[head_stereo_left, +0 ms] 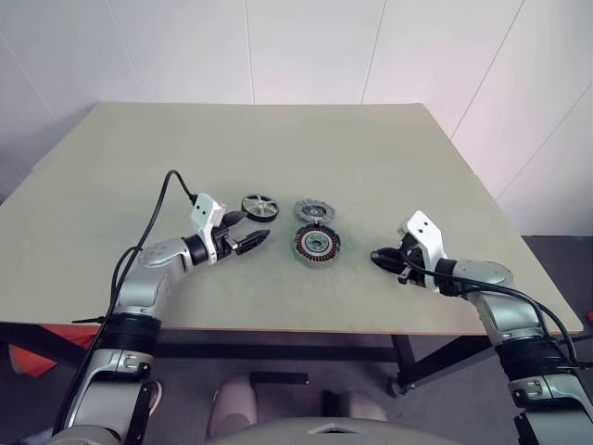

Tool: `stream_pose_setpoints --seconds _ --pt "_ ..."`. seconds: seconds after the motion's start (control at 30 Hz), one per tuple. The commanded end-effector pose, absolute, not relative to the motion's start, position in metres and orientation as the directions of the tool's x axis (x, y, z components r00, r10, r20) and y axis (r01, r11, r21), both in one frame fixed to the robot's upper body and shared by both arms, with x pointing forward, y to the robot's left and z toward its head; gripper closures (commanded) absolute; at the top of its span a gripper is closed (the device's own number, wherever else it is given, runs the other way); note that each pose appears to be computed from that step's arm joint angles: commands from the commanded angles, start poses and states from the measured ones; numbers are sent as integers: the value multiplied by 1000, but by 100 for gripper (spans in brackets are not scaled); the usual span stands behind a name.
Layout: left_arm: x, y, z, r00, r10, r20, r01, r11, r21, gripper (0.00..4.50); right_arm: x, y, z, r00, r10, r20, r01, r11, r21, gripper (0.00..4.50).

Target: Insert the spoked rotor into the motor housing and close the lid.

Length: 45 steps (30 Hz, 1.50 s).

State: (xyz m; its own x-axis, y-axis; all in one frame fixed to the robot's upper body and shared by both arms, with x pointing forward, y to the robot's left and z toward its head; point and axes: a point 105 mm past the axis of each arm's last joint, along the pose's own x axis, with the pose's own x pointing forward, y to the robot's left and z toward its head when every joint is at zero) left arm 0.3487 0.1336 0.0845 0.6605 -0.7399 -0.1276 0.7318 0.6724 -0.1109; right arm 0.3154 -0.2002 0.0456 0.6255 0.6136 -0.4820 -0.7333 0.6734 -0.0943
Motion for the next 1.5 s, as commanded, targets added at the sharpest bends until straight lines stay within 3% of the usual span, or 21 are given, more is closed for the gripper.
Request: stream_pose_setpoints --seconds 0.03,0.2,0.33,0.63,0.97,1.3,1.5 --pt "353 136 98 674 -733 -90 730 680 -67 0 321 -201 51 635 602 -484 -734 667 -133 386" --pt "353 136 97 679 -728 -89 725 685 -72 0 348 -175 101 693 640 -332 -714 672 -196 386" --pt "354 136 96 682 -726 -90 723 687 -73 0 350 -133 127 634 731 -250 -773 607 -184 386" --pt "352 140 96 702 -707 -86 703 707 -74 0 338 -85 99 521 796 -308 -850 515 -107 386" --pt "352 143 96 714 -695 -85 692 719 -70 0 337 -81 74 512 776 -368 -846 530 -60 386" --pt "351 143 96 716 -693 -85 690 721 -66 0 340 -86 68 523 758 -390 -836 546 -60 386" --pt "351 141 95 713 -696 -87 693 718 -68 0 338 -85 76 526 768 -365 -843 529 -101 184"
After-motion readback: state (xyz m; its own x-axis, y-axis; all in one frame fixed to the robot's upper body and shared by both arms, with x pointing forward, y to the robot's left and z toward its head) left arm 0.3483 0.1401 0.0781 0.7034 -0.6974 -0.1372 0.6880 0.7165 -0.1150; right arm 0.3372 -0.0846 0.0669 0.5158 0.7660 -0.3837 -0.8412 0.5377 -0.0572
